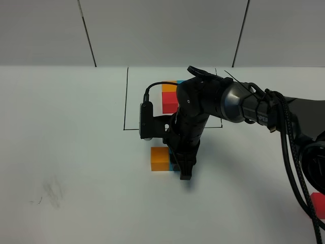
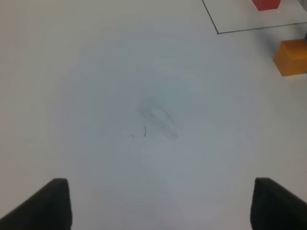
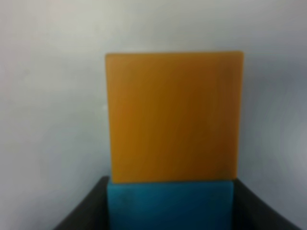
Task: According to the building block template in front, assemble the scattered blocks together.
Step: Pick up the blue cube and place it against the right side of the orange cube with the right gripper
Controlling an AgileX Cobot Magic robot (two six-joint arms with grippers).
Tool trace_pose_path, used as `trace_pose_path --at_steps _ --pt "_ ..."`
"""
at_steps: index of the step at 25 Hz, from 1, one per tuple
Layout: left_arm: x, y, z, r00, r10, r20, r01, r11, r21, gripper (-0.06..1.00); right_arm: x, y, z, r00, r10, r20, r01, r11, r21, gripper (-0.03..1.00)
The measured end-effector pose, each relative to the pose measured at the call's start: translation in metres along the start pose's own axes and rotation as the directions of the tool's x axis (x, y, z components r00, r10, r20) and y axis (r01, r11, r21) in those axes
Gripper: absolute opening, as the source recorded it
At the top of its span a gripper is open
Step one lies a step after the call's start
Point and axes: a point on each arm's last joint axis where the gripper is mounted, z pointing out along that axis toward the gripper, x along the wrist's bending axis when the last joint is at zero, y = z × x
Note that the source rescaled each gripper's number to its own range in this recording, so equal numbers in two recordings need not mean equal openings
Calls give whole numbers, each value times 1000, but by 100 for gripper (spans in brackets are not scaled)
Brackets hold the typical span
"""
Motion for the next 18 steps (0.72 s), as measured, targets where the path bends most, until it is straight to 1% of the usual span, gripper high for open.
trace_pose_path --at_steps 12,18 --pt "0 0 0 1000 0 0 0 1000 -1 98 0 -5 0 999 -45 -8 45 998 53 26" --pt "0 0 0 1000 0 0 0 1000 -1 98 0 -5 0 999 -46 -9 47 997 55 26"
